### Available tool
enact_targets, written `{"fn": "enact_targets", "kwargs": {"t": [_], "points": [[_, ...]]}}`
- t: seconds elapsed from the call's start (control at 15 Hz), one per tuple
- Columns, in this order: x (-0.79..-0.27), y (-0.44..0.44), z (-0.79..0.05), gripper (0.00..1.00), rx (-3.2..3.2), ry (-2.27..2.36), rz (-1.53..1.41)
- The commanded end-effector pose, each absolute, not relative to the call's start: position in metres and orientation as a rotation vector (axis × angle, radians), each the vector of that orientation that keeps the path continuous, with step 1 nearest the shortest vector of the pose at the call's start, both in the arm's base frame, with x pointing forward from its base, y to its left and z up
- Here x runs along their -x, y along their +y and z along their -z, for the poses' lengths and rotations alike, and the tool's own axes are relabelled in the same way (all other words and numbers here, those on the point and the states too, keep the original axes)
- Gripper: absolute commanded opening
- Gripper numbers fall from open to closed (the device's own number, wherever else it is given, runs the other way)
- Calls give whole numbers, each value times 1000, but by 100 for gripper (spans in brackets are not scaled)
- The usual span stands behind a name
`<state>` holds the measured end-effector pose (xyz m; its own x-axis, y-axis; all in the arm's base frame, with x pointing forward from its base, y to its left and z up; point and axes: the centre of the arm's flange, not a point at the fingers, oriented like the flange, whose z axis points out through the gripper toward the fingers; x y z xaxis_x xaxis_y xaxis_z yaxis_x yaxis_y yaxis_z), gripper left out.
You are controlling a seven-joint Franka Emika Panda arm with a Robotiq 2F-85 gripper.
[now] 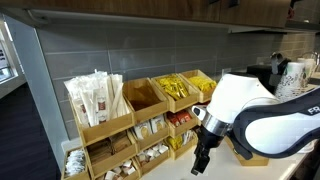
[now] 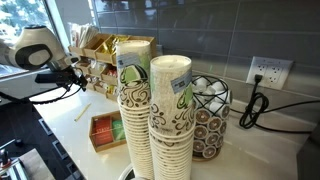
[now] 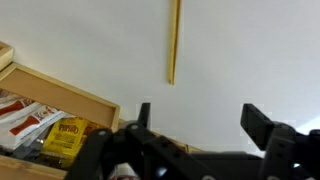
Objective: Put one stirrer on the counter
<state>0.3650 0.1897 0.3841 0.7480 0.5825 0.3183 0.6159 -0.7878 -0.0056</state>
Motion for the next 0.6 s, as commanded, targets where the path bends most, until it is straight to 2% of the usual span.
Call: {"fn": "enact_targets", "kwargs": {"t": [0.0, 0.33, 0.53], "points": [[-338, 183, -420, 100, 2813, -985, 427], [-320, 183, -452, 100, 2788, -957, 320], [-331, 184, -445, 100, 2809, -985, 377]]}}
